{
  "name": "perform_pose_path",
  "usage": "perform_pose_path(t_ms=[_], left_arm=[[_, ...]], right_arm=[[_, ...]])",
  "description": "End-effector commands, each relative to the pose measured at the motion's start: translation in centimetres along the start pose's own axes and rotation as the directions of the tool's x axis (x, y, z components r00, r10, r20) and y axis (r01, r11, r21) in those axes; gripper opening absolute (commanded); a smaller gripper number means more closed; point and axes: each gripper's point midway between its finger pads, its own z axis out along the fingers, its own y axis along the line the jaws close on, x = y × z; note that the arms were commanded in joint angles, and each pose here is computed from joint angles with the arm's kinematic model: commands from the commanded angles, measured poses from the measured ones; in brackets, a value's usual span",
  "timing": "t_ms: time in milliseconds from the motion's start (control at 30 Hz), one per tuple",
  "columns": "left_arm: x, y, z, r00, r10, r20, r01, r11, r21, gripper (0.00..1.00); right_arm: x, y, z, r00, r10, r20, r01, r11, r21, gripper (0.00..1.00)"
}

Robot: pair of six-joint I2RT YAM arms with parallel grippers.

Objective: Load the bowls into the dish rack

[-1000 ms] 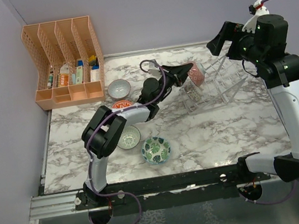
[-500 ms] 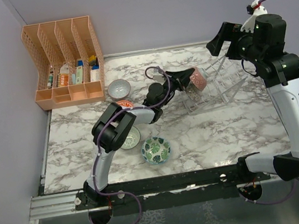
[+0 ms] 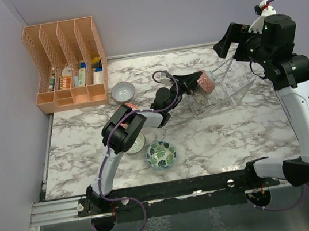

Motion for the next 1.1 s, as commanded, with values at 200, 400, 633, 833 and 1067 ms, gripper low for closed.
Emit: perform_pose_path(t_ms=[200,400,633,833,1067], left_arm=[[1.0,-3.2,0.5,0.999,-0.028,-0.034,0.033,0.988,0.149,0.00],[0.7,-2.6,0.8,0.999,-0.032,-0.035,0.037,0.988,0.152,0.00],[0.4,-1.8,1.2,0.999,-0.029,-0.026,0.032,0.990,0.137,0.00],[0.4,-0.4,1.3,1.000,-0.003,-0.026,0.005,0.998,0.060,0.00],[0.2,1.0,1.4,1.000,0.004,-0.031,-0.004,1.000,-0.007,0.00]], right_arm=[[0.1,-0.8,0.5,1.000,-0.019,0.004,0.019,1.000,0.025,1.00],[0.3,-0.9,0.7,1.000,-0.020,-0.004,0.021,0.999,0.025,1.00],[0.7,-0.9,1.0,1.000,-0.022,-0.013,0.022,0.999,0.023,1.00],[0.9,-1.0,1.0,1.000,-0.024,-0.018,0.025,0.999,0.026,1.00],[1.2,-1.1,1.1,0.999,-0.027,-0.027,0.028,0.999,0.029,1.00]])
